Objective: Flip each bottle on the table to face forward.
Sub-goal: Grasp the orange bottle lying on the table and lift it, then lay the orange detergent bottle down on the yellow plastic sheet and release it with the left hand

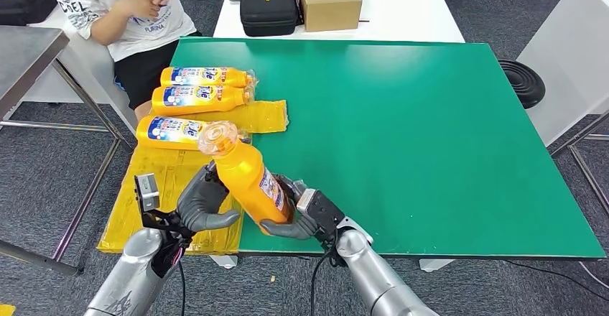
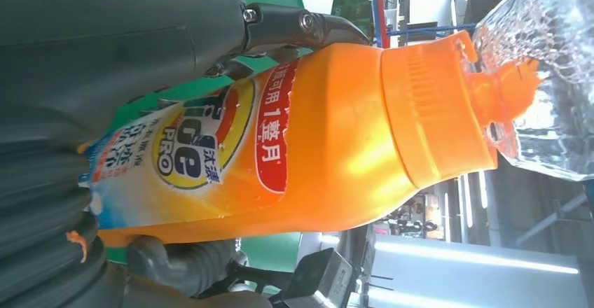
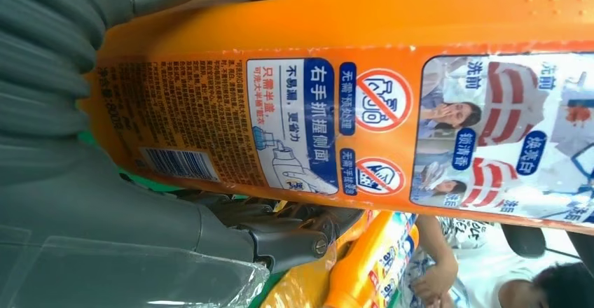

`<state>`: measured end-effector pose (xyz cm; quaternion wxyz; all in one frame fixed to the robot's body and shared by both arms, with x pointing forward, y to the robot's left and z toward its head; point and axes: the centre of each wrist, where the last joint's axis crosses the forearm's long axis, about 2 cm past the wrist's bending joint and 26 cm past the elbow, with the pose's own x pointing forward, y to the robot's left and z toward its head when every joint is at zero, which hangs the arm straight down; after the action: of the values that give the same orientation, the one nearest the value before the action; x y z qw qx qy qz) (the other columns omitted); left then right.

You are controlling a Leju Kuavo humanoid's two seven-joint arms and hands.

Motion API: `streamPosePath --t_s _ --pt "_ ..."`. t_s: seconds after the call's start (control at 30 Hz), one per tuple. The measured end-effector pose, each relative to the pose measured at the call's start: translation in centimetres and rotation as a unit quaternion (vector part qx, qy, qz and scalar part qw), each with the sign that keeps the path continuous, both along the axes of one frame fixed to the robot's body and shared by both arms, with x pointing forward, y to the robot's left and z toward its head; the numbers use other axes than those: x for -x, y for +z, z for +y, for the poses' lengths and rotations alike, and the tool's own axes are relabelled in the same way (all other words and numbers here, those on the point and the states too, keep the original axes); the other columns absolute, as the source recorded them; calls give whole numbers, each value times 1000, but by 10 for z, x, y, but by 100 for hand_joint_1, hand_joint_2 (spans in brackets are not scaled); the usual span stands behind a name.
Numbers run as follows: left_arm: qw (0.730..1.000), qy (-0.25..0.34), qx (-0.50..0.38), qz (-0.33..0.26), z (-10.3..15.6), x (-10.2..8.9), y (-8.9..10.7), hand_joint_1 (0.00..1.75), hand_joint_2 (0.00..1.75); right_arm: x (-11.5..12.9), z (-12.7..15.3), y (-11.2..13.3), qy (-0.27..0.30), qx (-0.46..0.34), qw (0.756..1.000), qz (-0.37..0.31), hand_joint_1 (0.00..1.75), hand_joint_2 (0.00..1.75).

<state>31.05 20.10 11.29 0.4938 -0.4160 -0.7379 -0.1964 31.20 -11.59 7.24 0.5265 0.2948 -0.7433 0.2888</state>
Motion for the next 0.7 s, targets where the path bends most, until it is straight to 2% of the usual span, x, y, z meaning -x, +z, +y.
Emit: streamPosePath --t_s 0.23,0.43,0.7 --pt "999 -3 -47 -8 -4 -3 3 0 175 2 5 -2 9 15 1000 1 175 175" --pt "995 -9 -102 -8 -9 -15 6 0 175 2 11 -1 23 28 999 -6 175 175" --pt "985 -31 -166 38 -6 -35 -6 0 175 3 16 -4 34 56 998 -8 175 175"
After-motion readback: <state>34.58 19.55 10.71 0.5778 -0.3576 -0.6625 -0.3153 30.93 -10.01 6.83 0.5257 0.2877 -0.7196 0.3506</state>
